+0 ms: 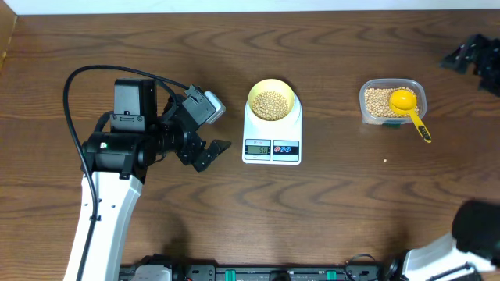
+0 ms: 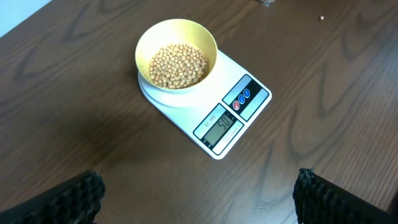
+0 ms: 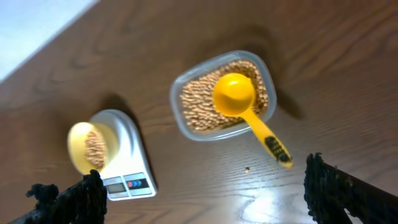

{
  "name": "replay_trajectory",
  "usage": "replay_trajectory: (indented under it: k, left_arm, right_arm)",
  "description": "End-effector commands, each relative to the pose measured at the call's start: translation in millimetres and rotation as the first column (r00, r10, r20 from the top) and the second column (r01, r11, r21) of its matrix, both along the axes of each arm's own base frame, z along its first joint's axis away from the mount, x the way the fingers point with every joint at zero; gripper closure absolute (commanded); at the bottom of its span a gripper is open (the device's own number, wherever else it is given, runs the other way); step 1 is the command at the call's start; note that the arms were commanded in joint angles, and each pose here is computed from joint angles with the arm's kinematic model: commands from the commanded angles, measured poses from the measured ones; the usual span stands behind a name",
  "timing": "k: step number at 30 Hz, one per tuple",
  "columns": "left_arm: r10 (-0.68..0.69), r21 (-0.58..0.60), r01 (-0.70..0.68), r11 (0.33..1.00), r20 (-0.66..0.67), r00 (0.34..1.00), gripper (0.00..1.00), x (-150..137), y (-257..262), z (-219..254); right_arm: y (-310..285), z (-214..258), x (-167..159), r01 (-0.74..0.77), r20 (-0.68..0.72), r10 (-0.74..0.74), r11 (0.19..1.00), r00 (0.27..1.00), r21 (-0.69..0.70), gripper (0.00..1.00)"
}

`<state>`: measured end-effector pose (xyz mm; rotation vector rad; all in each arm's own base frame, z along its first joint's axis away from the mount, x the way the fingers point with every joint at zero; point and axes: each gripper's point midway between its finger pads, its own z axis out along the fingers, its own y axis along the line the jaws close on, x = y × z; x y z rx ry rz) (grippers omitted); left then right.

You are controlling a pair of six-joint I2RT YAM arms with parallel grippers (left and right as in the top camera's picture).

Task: Scoop item into bowl and weigh 50g on scale

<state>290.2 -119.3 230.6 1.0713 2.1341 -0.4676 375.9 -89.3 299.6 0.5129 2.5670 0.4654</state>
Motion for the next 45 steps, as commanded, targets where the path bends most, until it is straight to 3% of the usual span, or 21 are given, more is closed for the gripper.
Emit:
replay_trajectory:
  k: [1,9,14,20,25,29,45]
  left_arm:
    - [0.008,-0.014,-0.008,1.000,0.007,1.000,0.01,2,0,6]
    - [0.007,-0.014,-0.007,1.000,0.007,1.000,0.01,2,0,6]
    - [0.008,-0.014,-0.008,1.000,0.007,1.000,0.01,2,0,6]
    - [0.008,-0.014,-0.008,1.000,0.007,1.000,0.01,2,0,6]
    - [0.007,-0.014,-0.007,1.000,0.007,1.000,0.01,2,0,6]
    - [0.007,-0.014,-0.007,1.000,0.007,1.000,0.01,2,0,6]
    - [0.008,-0.014,-0.008,1.000,0.007,1.000,0.01,2,0,6]
  right_arm:
    - [17,58,-27,0.009,0.146,-0.004,0.999,0.989,-0.037,0.01]
    - [50,115,-82,-0.003,0.303,0.018,0.999,0.953,-0.053,0.01]
    - [50,147,-105,-0.034,0.423,0.157,0.958,0.892,-0.284,0.01]
    - [54,161,-109,-0.087,0.441,0.334,0.867,0.833,-0.491,0.01]
    - [57,141,-95,-0.090,0.394,0.395,0.791,0.830,-0.605,0.01]
    - [71,119,-87,-0.101,0.413,0.471,0.745,0.779,-0.659,0.01]
    - [97,7,-110,0.083,0.629,0.550,0.713,0.550,-0.696,0.01]
